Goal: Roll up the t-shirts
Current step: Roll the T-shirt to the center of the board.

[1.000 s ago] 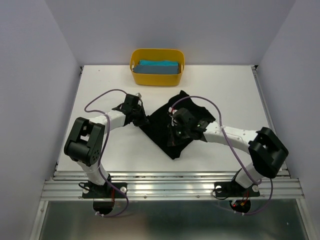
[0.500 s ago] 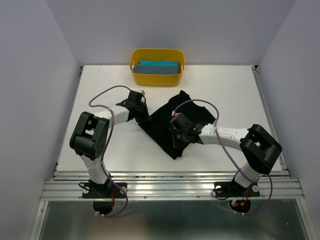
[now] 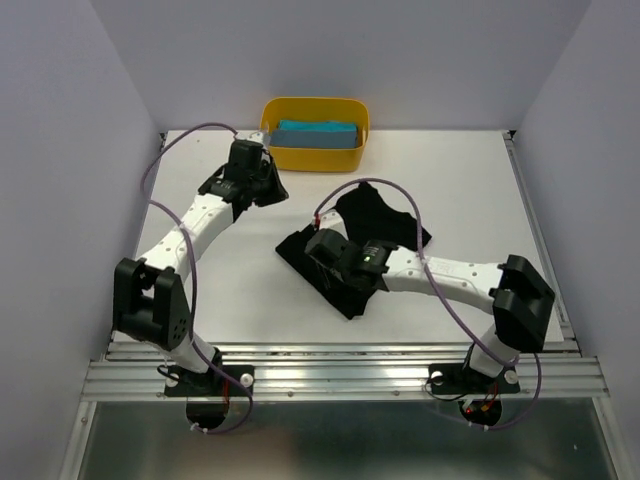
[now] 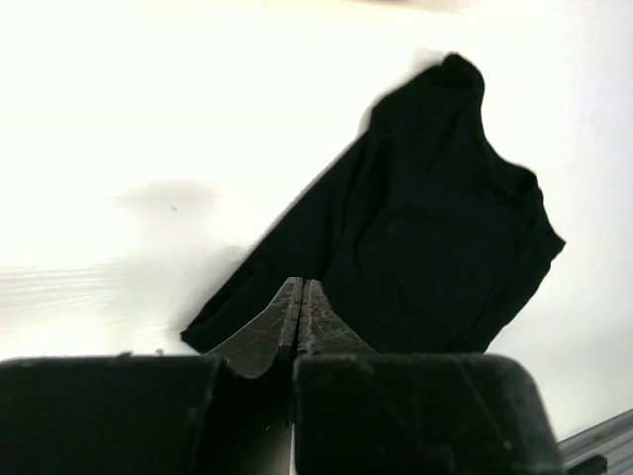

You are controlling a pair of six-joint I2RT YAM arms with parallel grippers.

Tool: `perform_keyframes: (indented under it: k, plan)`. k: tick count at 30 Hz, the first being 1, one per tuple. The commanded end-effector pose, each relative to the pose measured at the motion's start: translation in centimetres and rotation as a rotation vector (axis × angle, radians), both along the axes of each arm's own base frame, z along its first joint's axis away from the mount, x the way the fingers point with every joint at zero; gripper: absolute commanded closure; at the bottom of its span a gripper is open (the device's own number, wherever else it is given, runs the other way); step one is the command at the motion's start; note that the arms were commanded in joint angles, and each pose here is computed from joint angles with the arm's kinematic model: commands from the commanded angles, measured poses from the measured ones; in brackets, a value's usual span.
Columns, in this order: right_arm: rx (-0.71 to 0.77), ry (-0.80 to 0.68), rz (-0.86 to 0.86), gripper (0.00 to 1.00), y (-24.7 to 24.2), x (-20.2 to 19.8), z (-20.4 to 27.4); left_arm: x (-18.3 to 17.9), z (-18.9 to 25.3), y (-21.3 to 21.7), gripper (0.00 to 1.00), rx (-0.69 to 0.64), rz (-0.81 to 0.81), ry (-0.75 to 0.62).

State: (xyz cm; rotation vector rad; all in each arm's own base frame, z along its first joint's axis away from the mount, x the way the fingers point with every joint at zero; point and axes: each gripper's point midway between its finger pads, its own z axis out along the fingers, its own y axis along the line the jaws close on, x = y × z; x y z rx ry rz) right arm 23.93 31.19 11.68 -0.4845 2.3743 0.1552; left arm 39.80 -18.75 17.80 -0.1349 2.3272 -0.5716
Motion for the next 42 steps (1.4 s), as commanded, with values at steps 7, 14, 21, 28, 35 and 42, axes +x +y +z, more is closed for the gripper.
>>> perform_keyframes:
  k: [7,14,21,28,35,42]
  plan:
    - [-0.275,-0.139,0.087,0.37,1.7,0.3,-2.5,-3.4,1.6,7.5,0.87,0.004,0.205,-0.005]
    - [-0.353,-0.153,0.137,0.35,2.3,-0.5,-5.0,-5.4,0.2,8.4,0.86,-0.022,0.227,0.027]
    - [-0.364,-0.172,0.148,0.35,2.9,-1.5,-5.8,-5.7,-0.3,8.3,0.86,-0.023,0.220,0.044]
    - [-0.347,-0.191,0.129,0.35,3.0,-1.6,-5.3,-5.8,-0.4,8.2,0.86,-0.028,0.216,0.044]
    - [-0.338,-0.211,0.134,0.29,3.6,-1.9,-4.3,-5.9,-0.7,8.0,0.86,-0.036,0.206,0.050]
    - [-0.421,-0.206,0.139,0.27,2.3,-1.9,-7.1,-5.8,-0.6,7.8,0.86,-0.045,0.201,0.050]
